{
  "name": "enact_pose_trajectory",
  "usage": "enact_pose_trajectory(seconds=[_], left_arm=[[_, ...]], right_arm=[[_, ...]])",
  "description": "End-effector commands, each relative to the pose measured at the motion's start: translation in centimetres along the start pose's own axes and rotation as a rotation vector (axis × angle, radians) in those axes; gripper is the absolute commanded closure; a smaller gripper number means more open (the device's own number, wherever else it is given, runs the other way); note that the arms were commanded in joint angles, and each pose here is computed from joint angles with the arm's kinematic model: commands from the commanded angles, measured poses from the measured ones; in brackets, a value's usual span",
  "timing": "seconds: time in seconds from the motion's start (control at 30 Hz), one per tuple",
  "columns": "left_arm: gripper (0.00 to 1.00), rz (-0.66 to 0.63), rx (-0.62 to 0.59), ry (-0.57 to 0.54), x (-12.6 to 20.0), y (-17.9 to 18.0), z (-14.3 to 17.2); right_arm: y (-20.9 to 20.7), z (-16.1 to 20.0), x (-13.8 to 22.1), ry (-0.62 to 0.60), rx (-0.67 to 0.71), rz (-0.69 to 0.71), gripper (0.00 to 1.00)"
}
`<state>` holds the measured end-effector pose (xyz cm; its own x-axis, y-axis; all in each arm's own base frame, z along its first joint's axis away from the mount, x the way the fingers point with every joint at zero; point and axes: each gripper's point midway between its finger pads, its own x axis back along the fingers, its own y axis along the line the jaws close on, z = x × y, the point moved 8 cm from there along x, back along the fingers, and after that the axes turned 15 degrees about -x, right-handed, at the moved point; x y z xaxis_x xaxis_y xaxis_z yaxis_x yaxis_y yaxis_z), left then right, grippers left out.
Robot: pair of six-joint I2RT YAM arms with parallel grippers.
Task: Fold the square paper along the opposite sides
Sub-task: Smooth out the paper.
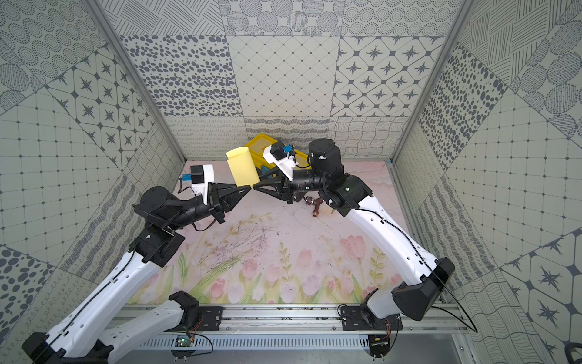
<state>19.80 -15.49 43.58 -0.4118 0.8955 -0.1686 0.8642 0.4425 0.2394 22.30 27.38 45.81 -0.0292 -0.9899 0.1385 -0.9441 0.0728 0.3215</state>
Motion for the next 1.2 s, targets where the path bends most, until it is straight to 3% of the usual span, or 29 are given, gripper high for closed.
enact_pose_trajectory(seconds=[0.0,0.83,1.0,1.17], left_arm=[[1.00,0.017,-0.018,-0.033,-0.24,-0.02,-0.48],[1.00,0.006,-0.017,-0.037,-0.32,0.12,-0.40],[0.66,0.022,-0.029,-0.043,-0.12,-0.20,-0.56],[0.58,0.032,-0.044,-0.048,0.04,-0.40,-0.81]], right_arm=[[0.94,-1.00,0.32,-0.027,0.049,-0.029,0.78],[0.74,-0.79,0.12,-0.020,0.048,-0.022,1.00],[0.65,-0.63,0.02,-0.016,0.051,-0.019,1.00],[0.80,-0.54,0.01,-0.013,0.054,-0.029,1.00]])
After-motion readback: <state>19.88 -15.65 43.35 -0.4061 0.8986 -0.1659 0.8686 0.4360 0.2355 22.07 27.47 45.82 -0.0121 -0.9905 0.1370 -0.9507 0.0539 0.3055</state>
